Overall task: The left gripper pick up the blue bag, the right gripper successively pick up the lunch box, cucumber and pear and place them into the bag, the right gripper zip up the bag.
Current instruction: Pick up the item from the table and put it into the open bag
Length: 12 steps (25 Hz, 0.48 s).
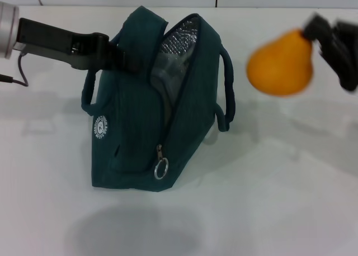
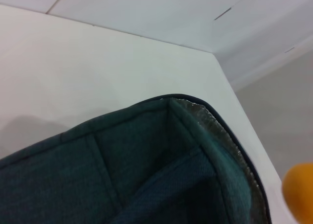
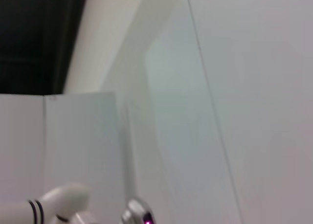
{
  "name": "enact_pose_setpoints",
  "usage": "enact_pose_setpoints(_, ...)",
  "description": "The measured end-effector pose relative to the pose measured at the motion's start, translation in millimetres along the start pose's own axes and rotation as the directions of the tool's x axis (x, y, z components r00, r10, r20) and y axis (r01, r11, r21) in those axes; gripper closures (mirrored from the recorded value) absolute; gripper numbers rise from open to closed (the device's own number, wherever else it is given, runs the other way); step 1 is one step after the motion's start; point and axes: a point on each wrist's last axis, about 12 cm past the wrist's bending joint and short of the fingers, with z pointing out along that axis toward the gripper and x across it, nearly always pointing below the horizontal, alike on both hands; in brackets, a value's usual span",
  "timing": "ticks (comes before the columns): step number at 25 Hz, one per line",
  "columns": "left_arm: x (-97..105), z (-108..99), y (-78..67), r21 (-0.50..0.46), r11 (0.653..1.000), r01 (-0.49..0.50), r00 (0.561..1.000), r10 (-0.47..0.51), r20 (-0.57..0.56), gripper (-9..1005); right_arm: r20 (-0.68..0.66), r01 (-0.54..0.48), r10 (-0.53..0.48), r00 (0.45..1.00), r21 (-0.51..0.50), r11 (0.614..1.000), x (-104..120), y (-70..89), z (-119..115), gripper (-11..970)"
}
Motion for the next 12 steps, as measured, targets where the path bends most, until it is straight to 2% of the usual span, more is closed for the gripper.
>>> enact_pose_setpoints(5,-2,2,-2.1,0.005,1.000,-0.006,1.000,0.006,-0.001,944,0.007,-0.003,0.004,1.000,-0.117,0.993,-10,-14.4,53,866)
enact_pose_setpoints(12,-6,6,-5.6,0.016,1.000,-0.015,1.000,0.015,0.003,943,-0.125,-0.022,-0.005,0.992,-0.213,0.977,2,-14.0,100,850)
